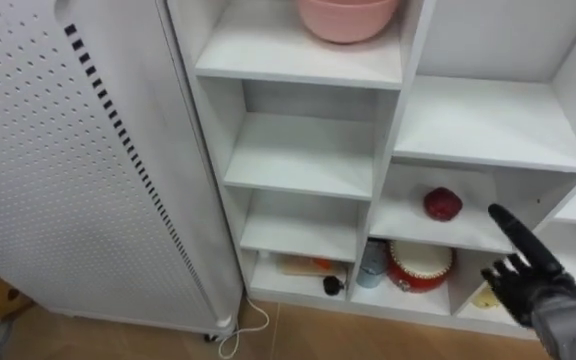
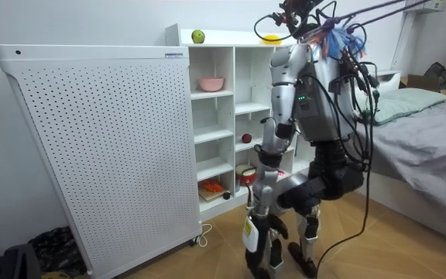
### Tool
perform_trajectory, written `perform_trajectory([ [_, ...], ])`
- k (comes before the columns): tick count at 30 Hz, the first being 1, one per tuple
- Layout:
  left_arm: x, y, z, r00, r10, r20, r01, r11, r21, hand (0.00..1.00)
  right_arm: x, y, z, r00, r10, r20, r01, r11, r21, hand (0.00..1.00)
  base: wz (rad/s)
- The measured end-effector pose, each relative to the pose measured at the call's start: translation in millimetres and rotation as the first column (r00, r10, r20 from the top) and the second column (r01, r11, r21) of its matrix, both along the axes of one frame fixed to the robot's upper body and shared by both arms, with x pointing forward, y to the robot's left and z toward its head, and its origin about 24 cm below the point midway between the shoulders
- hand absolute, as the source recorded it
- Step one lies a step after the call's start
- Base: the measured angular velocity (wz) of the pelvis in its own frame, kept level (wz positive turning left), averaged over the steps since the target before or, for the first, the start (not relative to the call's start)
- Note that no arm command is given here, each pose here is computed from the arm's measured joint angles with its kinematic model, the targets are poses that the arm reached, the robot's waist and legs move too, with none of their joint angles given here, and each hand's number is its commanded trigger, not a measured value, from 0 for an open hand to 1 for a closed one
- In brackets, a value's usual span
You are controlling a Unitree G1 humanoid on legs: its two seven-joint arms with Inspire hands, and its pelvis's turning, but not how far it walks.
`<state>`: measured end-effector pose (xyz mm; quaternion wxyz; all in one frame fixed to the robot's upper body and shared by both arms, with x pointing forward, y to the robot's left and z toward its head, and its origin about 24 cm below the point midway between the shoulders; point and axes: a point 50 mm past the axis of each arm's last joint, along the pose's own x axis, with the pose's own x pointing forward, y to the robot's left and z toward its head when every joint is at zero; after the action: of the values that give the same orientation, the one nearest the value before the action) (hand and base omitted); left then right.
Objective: Arrange fruit in the closet
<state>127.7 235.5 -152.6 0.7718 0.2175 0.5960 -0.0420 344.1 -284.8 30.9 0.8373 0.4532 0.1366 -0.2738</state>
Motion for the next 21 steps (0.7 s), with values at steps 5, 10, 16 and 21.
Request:
perform_trajectory([
  [5, 15.1, 15.2, 9.0, 0.999, 0.03, 0.044, -0.03, 0.999, 0.012, 0.0, -41.4, -7.1, -51.9, 0.975, 0.121, -0.184, -0.14, 0.986, -0.091, 0.0, 0.02],
  [10, 15.9, 29.3, 13.3, 0.985, 0.143, 0.099, -0.145, 0.989, 0.014, 0.0, -99.3, -15.2, -100.6, 0.921, 0.16, -0.356, -0.206, 0.974, -0.094, 0.0, 0.14],
  [16, -17.5, 38.8, 6.5, 0.955, 0.28, 0.1, -0.283, 0.959, 0.019, 0.0, -195.1, -7.4, -157.1, 0.786, 0.236, -0.571, -0.299, 0.954, -0.016, 0.0, -0.02],
  [21, -40.8, 38.7, 1.9, 0.935, 0.339, 0.101, -0.344, 0.938, 0.036, 0.0, -258.0, 3.1, -179.6, 0.645, 0.308, -0.699, -0.386, 0.921, 0.05, 0.0, -0.04],
])
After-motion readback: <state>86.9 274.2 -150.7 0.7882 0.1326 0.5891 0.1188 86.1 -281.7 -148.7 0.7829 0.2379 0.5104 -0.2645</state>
